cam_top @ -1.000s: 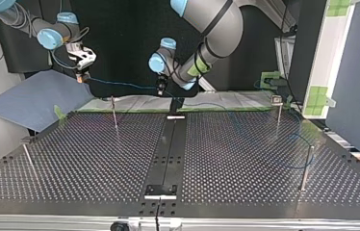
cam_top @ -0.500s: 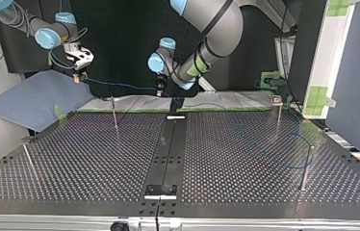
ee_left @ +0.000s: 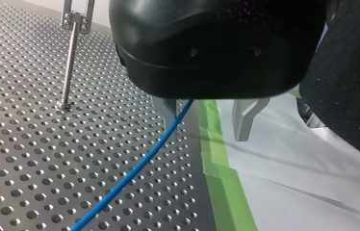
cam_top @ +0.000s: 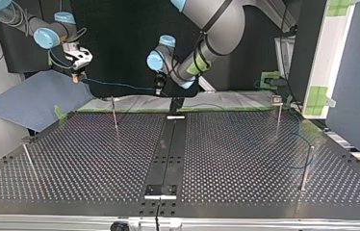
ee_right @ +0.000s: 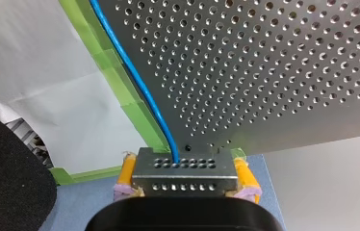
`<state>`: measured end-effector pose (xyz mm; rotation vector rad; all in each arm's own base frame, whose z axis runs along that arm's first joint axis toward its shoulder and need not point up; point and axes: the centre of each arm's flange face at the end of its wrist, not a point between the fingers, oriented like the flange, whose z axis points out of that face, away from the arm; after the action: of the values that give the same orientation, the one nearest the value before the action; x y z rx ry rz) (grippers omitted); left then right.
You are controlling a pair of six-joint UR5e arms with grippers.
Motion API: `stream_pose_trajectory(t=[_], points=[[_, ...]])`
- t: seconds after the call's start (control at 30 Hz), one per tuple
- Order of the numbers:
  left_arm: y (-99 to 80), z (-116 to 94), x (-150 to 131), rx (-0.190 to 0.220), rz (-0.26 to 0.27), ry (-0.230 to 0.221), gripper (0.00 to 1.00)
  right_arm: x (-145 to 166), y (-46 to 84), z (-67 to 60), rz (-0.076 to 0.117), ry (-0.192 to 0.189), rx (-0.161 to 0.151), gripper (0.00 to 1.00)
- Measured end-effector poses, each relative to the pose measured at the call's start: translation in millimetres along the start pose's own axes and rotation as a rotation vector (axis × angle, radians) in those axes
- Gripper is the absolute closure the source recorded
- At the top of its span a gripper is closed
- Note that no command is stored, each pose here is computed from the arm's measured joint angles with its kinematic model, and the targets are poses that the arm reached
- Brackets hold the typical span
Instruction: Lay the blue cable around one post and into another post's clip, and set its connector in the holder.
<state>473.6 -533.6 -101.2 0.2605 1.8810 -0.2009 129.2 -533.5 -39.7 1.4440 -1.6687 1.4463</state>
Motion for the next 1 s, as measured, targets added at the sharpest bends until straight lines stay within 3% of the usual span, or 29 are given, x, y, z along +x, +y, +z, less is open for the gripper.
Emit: stream_pose_trajectory(t=[0.43,0.53,0.57,0.63,0.67,0.7,0.77,1.0], points=[[1.0,2.1,-2.7,0.001,-0.006,-0.008,0.42,0.1,0.0,-0.4,-0.003,-0.003,-0.001,1.0],[1.3,2.4,-3.4,0.0,-0.006,-0.009,0.51,-0.2,0.1,-0.4,-0.002,-0.004,-0.001,1.0],[1.4,2.3,-3.3,-0.001,-0.006,-0.009,0.6,-0.2,0.1,-0.4,-0.002,-0.004,-0.001,1.0],[1.5,2.3,-3.4,-0.002,-0.006,-0.009,0.64,-0.5,0.2,-0.4,-0.002,-0.004,-0.002,1.0],[1.4,2.3,-3.5,-0.002,-0.006,-0.009,0.8,-0.4,0.2,-0.4,-0.002,-0.004,-0.002,1.0],[1.5,2.3,-3.5,-0.003,-0.006,-0.009,0.8,-0.4,0.2,-0.5,-0.002,-0.004,-0.002,1.0],[1.5,2.2,-3.5,-0.004,-0.006,-0.009,1.0,-0.2,0.2,-0.4,-0.002,-0.004,-0.002,1.0],[1.2,2.2,-3.2,-0.001,-0.006,-0.008,1.0,-0.4,0.4,-0.5,-0.002,-0.005,-0.002,1.0]])
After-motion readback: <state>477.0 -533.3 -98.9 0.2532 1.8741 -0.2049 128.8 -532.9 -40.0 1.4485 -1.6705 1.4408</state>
